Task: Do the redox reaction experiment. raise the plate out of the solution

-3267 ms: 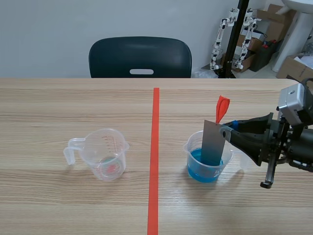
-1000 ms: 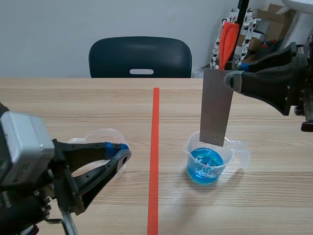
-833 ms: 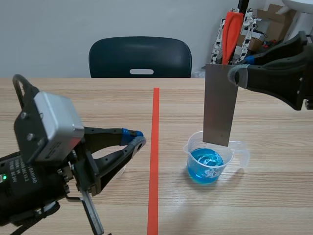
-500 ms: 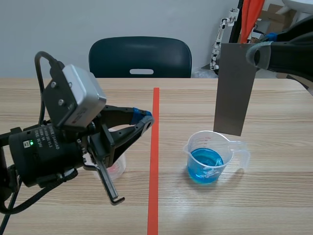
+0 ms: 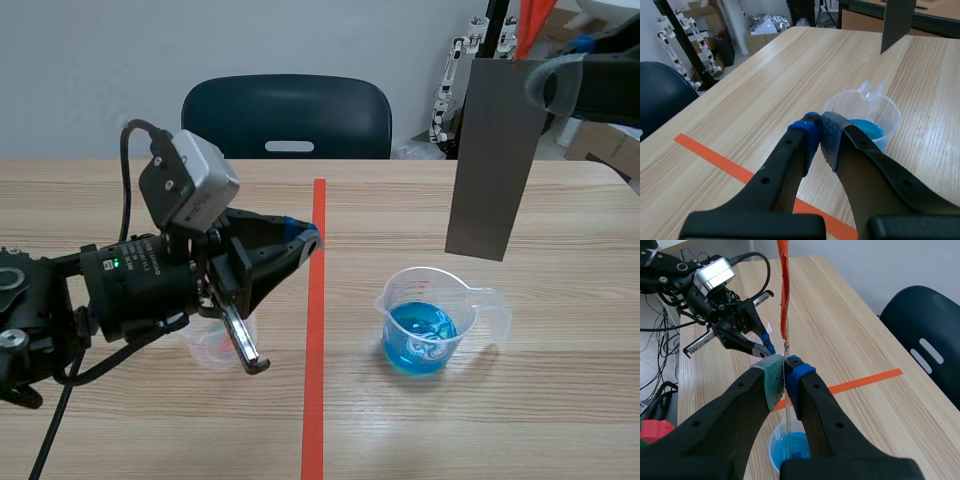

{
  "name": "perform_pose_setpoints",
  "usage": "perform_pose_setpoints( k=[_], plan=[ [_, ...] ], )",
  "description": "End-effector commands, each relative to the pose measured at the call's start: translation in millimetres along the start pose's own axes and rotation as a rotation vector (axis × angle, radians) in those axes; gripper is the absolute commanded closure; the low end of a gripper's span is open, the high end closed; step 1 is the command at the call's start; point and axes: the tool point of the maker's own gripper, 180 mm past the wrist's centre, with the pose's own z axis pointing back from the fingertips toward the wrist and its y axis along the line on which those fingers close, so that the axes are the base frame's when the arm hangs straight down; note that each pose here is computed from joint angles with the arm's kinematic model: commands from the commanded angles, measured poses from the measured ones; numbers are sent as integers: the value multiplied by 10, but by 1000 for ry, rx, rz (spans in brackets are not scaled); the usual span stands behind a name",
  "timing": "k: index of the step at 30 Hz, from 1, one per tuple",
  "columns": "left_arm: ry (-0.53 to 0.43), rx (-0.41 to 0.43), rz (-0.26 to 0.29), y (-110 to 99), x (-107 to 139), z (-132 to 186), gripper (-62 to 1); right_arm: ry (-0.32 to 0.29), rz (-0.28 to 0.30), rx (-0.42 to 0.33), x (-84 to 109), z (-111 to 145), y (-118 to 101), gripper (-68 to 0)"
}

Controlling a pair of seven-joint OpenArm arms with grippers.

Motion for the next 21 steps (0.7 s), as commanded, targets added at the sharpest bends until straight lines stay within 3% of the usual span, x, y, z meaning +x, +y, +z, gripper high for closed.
perform_pose_setpoints(
  k=[1,11,21],
  plan=[
    [-39,-10,-2,-6,115,-36,-32,-32,9,3,110,6,-12,-7],
    [-55,-96,-11,-142,228,-237,-32,-46,21,7,148,18,-7,-7],
    [-48,-102,-16,-163,219,-260,-32,-39,31,12,134,18,1,-6]
  ],
)
